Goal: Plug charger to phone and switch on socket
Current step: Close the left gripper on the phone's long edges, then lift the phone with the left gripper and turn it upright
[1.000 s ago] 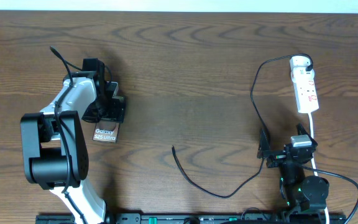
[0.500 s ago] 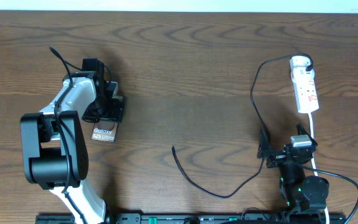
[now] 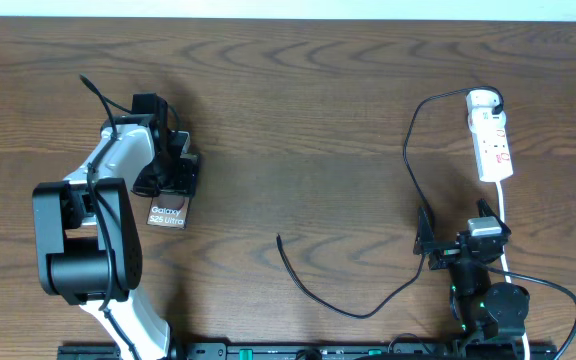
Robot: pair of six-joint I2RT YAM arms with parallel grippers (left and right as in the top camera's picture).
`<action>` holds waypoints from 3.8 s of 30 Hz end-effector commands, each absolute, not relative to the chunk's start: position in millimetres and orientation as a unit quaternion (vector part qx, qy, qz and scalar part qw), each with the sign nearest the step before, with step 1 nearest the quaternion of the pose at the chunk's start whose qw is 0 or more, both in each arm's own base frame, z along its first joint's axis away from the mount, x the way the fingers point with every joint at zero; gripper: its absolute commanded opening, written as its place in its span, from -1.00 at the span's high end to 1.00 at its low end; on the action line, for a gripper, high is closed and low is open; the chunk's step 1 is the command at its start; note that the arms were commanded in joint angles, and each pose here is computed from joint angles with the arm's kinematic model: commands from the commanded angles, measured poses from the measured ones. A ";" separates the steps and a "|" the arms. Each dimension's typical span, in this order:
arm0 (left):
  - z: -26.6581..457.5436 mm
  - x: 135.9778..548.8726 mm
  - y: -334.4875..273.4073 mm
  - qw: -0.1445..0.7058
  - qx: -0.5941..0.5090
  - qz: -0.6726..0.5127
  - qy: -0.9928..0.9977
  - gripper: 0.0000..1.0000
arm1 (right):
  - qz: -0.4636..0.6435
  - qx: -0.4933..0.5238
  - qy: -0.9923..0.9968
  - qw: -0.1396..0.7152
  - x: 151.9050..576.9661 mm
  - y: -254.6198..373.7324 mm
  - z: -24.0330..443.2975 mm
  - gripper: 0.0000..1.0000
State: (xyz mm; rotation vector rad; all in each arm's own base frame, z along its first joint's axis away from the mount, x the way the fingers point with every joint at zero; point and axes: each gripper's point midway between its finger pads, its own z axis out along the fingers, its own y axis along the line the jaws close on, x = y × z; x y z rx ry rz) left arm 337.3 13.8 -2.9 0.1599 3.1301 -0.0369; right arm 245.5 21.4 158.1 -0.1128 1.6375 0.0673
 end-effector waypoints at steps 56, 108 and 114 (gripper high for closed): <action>153.8 366.2 -49.3 0.181 -0.100 -0.223 0.953 0.86 | 0.029 -0.050 0.730 0.681 245.2 21.5 157.5 -0.99; 258.1 343.1 -108.0 -0.163 -0.452 -0.573 0.664 0.86 | 0.020 -0.047 0.722 0.690 245.8 18.5 163.3 -0.99; 250.4 346.6 -104.3 -0.146 -0.465 -0.558 0.672 0.85 | 0.067 -0.029 0.651 0.756 240.3 24.9 222.3 -0.99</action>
